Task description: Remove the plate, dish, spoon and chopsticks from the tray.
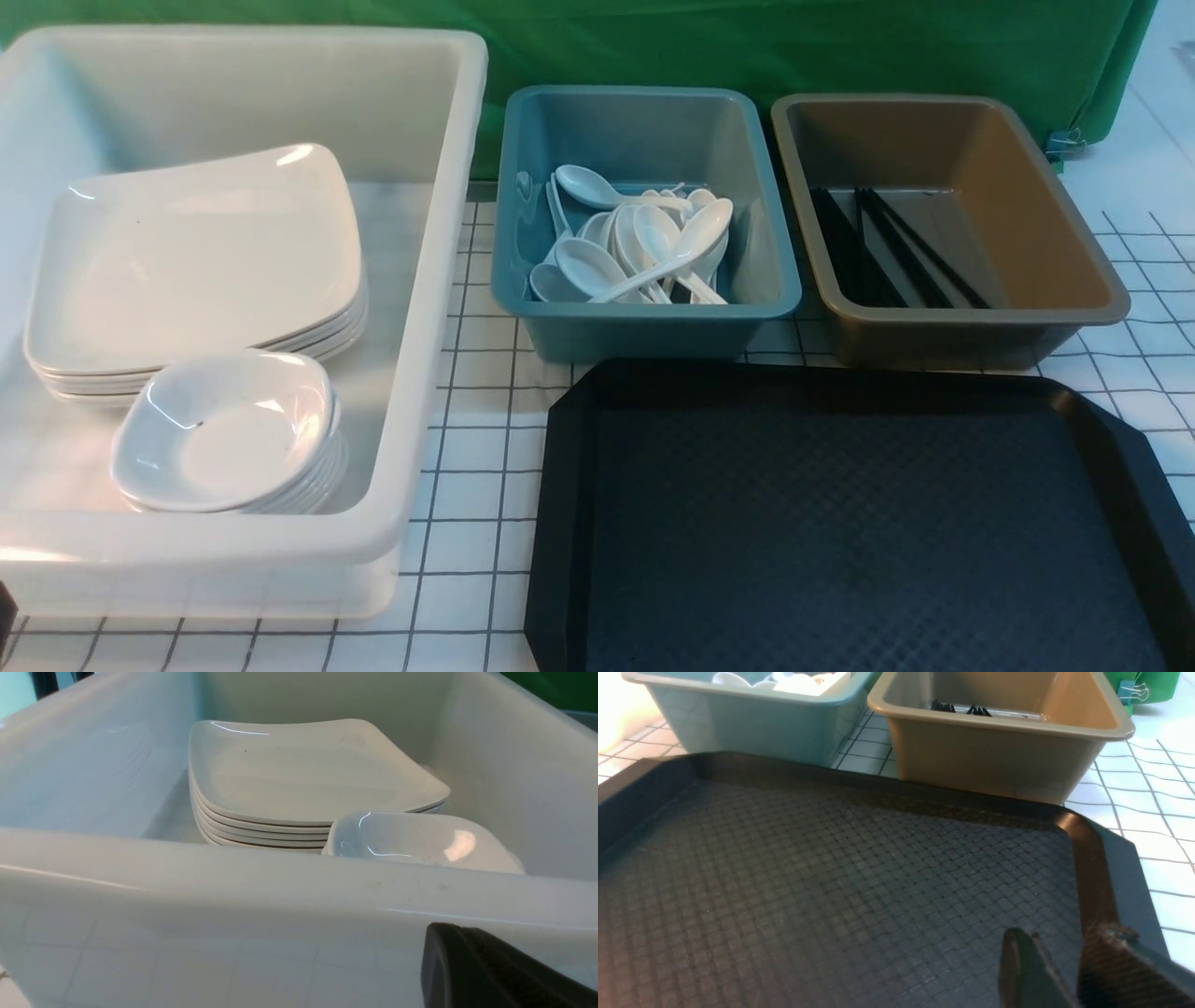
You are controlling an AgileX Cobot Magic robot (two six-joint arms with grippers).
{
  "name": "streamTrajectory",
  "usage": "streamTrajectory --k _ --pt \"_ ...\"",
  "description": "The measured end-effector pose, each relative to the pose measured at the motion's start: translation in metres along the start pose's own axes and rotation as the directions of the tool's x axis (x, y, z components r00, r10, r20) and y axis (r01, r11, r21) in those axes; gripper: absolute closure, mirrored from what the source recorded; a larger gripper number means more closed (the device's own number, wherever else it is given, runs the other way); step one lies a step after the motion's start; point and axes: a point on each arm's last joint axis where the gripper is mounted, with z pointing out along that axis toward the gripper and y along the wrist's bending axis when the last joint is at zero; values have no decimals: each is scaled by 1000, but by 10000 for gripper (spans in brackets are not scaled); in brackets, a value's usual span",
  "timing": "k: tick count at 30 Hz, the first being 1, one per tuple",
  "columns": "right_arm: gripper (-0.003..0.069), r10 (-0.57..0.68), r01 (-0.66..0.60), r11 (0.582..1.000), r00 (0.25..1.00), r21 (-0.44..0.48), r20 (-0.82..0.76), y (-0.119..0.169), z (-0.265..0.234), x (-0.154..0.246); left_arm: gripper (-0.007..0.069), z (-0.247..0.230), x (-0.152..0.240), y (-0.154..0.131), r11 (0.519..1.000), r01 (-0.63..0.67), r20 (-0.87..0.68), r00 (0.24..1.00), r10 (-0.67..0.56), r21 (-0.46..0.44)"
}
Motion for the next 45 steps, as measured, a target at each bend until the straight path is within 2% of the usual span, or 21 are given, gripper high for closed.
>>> streamTrajectory --k 8,15,45 --pt "419 0 0 1000 1000 0 0 0 0 0 606 0 0 0 1000 -4 -1 1000 4 3" --pt "419 0 0 1000 1000 0 0 0 0 0 606 0 0 -2 998 -41 -2 999 42 41" --pt "419 0 0 1000 1000 0 1 0 0 0 606 0 0 -2 998 -44 -2 999 44 42"
